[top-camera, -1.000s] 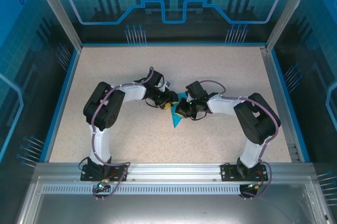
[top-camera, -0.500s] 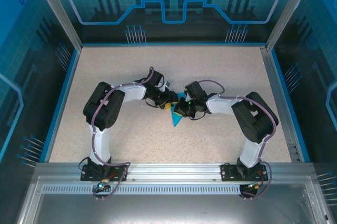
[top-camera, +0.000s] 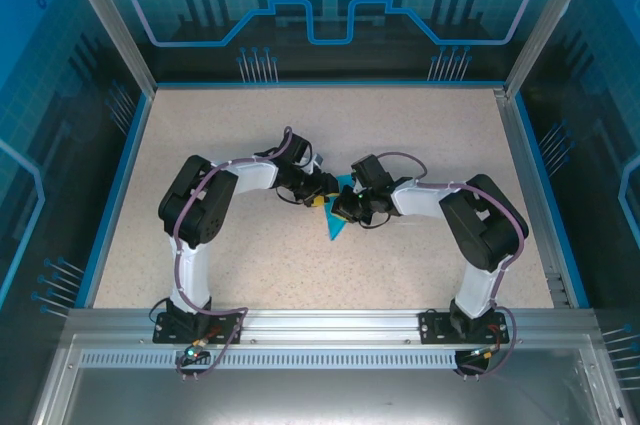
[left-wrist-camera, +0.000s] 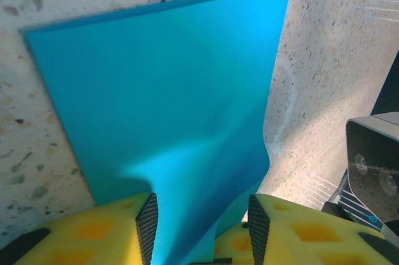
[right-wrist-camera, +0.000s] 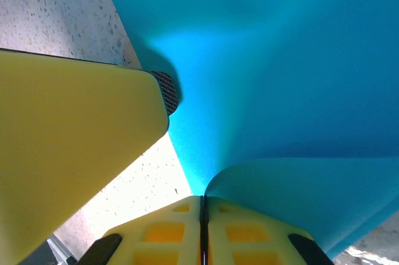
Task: Fold a paper plane with a square sheet of paper (pick it up from the middle)
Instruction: Third fold the triangle at the center of the table.
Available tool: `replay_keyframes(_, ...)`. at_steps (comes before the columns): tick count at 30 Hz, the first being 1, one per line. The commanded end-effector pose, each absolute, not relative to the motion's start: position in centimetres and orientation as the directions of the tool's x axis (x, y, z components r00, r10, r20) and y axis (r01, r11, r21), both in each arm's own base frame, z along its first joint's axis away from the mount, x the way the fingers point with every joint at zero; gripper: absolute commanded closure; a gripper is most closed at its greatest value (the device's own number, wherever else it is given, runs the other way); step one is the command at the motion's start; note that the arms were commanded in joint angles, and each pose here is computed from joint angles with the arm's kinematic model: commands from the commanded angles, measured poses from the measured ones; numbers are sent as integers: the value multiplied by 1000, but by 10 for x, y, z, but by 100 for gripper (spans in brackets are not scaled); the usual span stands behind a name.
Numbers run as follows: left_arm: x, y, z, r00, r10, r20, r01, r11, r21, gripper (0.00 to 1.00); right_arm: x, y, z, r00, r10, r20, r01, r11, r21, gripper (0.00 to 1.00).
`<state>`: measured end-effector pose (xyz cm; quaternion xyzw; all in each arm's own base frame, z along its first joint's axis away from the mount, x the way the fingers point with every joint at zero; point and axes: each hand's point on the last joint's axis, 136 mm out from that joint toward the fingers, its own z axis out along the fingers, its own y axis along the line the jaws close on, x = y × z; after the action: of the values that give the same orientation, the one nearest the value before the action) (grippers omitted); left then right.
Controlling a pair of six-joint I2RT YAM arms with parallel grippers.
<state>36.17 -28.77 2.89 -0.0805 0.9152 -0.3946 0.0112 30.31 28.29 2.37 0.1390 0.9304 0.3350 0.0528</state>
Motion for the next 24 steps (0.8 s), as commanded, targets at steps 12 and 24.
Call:
replay_keyframes(12, 359, -291, 27, -989, -136, 49, -130, 691, -711, 54, 290, 278, 5, -964, 264, 7, 219, 783, 582, 90)
replay_keyframes(24, 358, -292, 27, -990, -134, 49, -129, 691, -711, 54, 294, 284, 5, -965, 262, 1, 208, 763, 612, 90)
